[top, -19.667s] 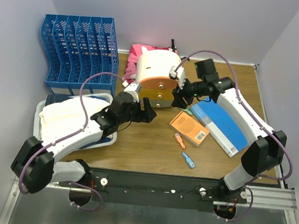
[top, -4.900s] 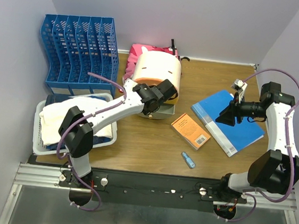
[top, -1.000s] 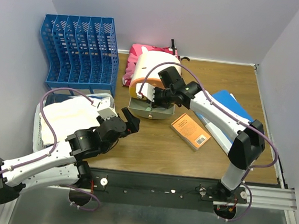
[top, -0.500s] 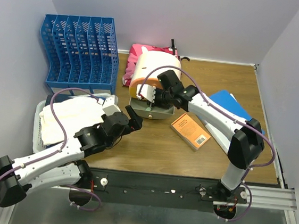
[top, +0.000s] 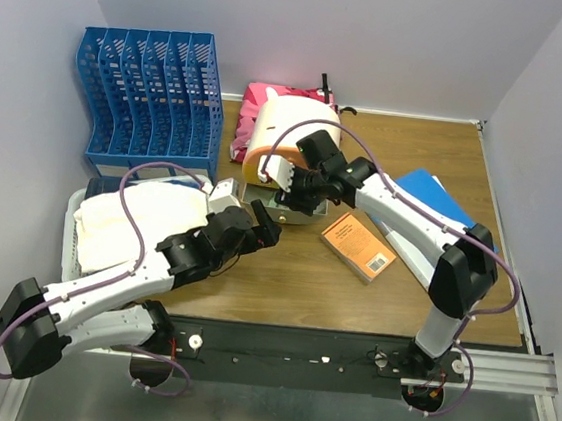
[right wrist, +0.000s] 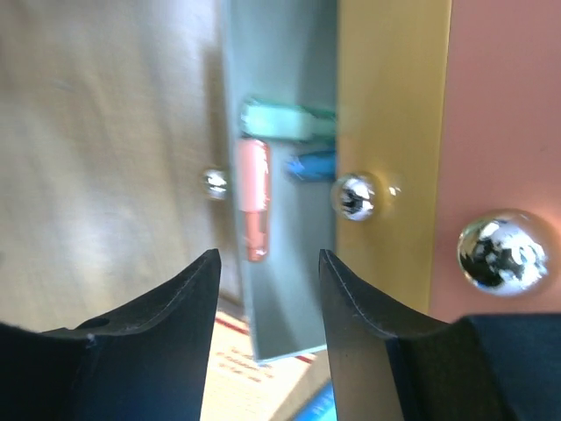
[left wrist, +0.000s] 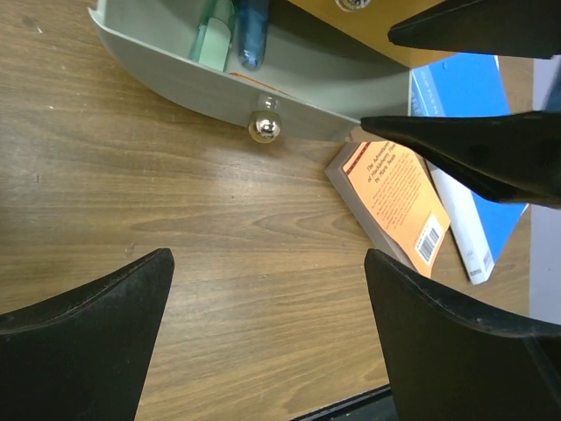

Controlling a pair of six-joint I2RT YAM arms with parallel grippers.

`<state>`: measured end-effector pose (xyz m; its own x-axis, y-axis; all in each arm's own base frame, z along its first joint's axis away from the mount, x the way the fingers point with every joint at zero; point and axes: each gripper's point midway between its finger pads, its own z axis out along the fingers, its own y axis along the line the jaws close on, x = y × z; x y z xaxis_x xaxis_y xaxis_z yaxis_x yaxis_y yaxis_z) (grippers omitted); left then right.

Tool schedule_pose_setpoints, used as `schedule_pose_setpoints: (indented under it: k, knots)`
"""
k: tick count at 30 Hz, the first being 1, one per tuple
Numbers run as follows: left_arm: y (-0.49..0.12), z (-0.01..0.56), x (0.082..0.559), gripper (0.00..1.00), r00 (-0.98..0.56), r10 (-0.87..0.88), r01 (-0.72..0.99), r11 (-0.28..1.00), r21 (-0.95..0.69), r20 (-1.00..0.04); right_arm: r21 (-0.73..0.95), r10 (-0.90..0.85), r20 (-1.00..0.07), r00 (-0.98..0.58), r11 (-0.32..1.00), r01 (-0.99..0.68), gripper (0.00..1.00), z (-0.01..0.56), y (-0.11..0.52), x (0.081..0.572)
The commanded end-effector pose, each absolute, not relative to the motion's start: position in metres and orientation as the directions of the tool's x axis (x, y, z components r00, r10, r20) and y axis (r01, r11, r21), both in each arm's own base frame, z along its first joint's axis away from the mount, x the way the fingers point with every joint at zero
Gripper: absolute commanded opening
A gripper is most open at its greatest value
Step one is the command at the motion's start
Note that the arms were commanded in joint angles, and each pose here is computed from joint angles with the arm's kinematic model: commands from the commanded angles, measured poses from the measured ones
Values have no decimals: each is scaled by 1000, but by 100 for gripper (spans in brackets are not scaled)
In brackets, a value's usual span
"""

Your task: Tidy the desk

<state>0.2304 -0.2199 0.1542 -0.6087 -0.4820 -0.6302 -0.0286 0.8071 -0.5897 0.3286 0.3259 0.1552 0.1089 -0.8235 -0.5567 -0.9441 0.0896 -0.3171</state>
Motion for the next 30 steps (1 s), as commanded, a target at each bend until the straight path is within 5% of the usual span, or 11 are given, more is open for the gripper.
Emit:
schedule_pose_setpoints:
  k: [1, 9, 12, 16, 19, 23, 30]
  knots:
    - [-234, 148, 234, 98, -643, -439, 9, 815, -580, -627, -111, -714, -700, 14, 89, -990, 55, 206, 330, 276]
    - [-253, 132, 247, 89, -690, -377, 20, 844, -537, -618, 47, -686, -724, -78, 64, -997, 43, 200, 286, 227]
    - [-259, 123, 257, 77, -707, -357, 16, 856, -517, -611, 68, -656, -745, -123, 108, -992, 38, 209, 269, 230]
    - [-255, 98, 271, 30, -733, -363, -73, 882, -465, -575, 108, -610, -768, -195, 177, -978, 37, 214, 251, 236]
    - [-248, 86, 283, 16, -737, -370, -139, 902, -410, -565, 122, -573, -785, -234, 226, -966, 36, 219, 238, 240]
    - [-243, 82, 300, 7, -709, -408, -206, 900, -385, -574, 150, -538, -791, -291, 290, -945, 36, 217, 217, 241]
    - [-238, 80, 332, 6, -662, -462, -269, 881, -389, -589, 193, -458, -805, -377, 399, -897, 36, 219, 186, 248]
